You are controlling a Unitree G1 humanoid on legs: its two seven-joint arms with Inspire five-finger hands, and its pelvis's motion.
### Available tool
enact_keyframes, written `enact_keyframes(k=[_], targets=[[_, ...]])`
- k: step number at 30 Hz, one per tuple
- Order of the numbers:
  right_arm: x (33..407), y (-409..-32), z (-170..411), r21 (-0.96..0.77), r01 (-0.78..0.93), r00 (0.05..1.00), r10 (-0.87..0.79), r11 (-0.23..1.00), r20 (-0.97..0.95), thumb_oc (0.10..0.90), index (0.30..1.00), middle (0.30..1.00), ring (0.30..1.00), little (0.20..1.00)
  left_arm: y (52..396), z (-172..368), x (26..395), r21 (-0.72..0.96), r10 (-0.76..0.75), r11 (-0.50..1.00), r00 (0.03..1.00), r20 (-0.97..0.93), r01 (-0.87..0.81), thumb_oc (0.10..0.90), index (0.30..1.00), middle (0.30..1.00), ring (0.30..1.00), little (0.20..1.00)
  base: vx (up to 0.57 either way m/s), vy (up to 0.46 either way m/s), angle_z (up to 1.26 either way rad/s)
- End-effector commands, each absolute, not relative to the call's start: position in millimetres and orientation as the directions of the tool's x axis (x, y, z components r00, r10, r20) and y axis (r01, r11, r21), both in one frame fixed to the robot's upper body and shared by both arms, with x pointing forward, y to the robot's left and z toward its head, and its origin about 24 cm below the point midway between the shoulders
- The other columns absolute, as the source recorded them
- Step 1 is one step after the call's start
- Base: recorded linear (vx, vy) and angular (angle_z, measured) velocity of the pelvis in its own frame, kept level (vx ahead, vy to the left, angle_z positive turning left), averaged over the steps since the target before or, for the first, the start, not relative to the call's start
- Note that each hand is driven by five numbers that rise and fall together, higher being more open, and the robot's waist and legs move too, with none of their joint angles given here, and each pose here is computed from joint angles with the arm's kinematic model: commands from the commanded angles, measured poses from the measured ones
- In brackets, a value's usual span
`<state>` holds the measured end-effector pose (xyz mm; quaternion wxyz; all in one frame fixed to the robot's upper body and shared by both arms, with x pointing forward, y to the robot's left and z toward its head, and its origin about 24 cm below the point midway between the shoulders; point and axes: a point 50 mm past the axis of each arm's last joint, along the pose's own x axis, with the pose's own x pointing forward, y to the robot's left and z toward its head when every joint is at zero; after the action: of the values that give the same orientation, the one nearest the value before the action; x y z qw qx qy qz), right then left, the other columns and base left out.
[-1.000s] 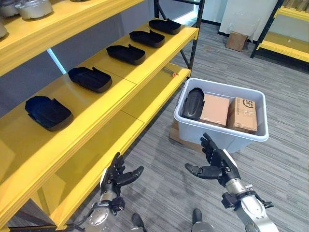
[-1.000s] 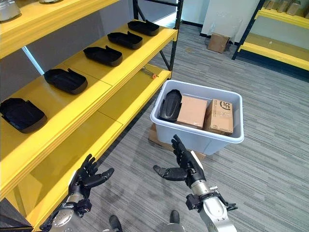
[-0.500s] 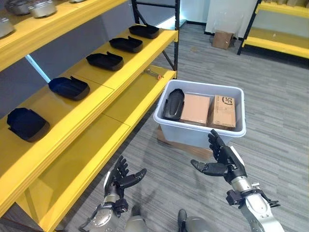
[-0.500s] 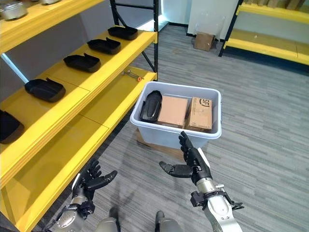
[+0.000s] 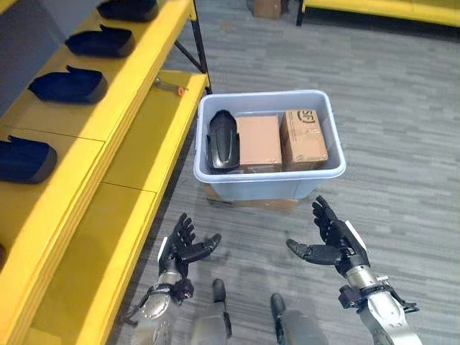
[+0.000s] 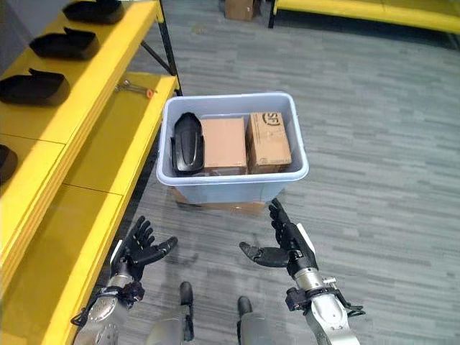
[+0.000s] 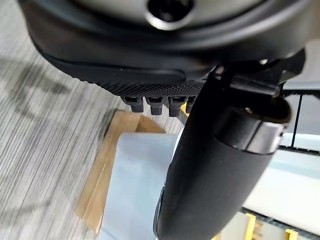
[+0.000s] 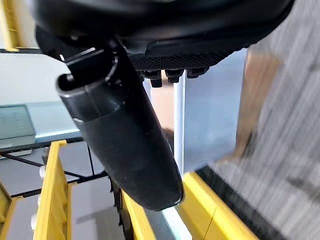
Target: Move parts from the plastic box to the shelf.
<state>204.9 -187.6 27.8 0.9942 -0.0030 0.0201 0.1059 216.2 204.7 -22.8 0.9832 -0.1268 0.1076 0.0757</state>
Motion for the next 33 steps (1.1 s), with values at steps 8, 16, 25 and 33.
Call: enact_keyframes(k=[8, 16, 25, 33], targets=[[216, -175, 67, 0.003, -0.262, 0.949, 0.257, 0.965, 0.183, 0.9, 1.0, 1.0, 1.0, 1.0, 228, 16, 223, -0.161, 0.151, 0.975, 0.988, -0.032, -0.154, 0.9, 1.0, 1.0, 1.0, 1.0, 0.05, 0.041, -0.05], [223, -168, 70, -0.009, -0.284, 0.938, 0.28, 0.959, 0.203, 0.9, 1.0, 1.0, 1.0, 1.0, 226, 17, 226, -0.156, 0.135, 0.978, 0.99, -0.029, -0.138, 0.9, 1.0, 1.0, 1.0, 1.0, 0.02, 0.01, -0.03], [223, -160, 72, 0.008, -0.31, 0.93, 0.301, 0.951, 0.211, 0.9, 1.0, 1.0, 1.0, 1.0, 225, 14, 226, -0.133, 0.12, 0.983, 0.992, -0.05, -0.125, 0.9, 1.0, 1.0, 1.0, 1.0, 0.08, 0.237, 0.13], [222, -157, 71, 0.011, -0.334, 0.922, 0.325, 0.942, 0.211, 0.9, 1.0, 1.0, 1.0, 1.0, 219, 12, 228, -0.123, 0.083, 0.988, 0.995, -0.061, -0.09, 0.9, 1.0, 1.0, 1.0, 1.0, 0.19, 0.089, 0.2]])
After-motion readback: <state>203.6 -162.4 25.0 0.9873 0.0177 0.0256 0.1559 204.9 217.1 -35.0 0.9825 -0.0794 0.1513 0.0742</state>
